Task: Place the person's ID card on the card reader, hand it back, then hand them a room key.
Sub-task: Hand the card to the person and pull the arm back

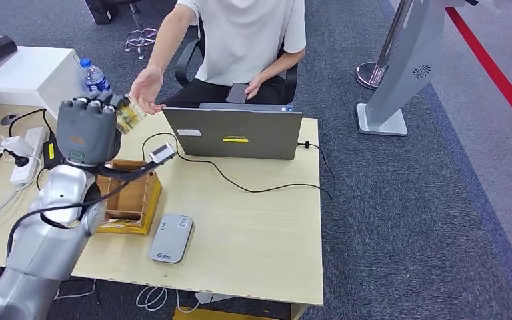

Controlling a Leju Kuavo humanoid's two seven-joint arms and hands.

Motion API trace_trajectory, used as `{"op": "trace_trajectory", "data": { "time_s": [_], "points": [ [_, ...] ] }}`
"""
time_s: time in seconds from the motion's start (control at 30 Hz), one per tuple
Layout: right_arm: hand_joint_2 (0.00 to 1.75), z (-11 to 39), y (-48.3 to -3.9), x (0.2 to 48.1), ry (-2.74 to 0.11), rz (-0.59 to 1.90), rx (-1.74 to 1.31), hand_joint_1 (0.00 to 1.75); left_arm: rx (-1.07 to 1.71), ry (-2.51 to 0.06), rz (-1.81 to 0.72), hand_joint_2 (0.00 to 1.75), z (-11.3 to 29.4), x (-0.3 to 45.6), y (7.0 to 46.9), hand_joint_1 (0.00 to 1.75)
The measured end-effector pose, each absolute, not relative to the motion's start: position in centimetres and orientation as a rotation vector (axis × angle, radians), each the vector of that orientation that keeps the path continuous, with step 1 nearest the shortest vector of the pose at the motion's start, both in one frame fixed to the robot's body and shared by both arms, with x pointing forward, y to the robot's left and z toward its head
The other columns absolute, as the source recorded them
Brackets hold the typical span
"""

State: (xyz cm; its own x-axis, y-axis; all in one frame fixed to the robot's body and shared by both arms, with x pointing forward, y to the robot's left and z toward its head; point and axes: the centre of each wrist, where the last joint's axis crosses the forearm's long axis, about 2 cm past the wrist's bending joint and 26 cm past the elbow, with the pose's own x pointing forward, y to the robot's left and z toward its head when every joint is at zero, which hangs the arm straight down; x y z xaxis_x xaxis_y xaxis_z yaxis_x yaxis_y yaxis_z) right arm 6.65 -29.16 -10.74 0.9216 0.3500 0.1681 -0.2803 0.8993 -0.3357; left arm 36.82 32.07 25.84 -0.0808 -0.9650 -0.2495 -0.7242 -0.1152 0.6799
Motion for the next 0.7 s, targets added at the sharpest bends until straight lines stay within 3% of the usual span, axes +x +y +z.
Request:
{"op": "trace_trajectory", "data": {
  "time_s": [0.27,0.4,0.7],
  "points": [
    [0.00,-10.4,-28.9,8.4,-0.239,0.384,-0.307,0.00,1.995,-1.507,-0.940,1.75,31.7,45.5,37.1,1.75],
    [0.00,-10.4,-28.7,8.7,-0.235,0.390,-0.304,0.00,1.960,-1.413,-0.934,1.75,32.1,46.9,38.6,0.00],
    [0.00,-10.4,-28.5,8.7,-0.236,0.392,-0.298,0.00,1.844,-1.408,-0.928,1.75,30.8,47.4,39.8,0.00]
  ]
}}
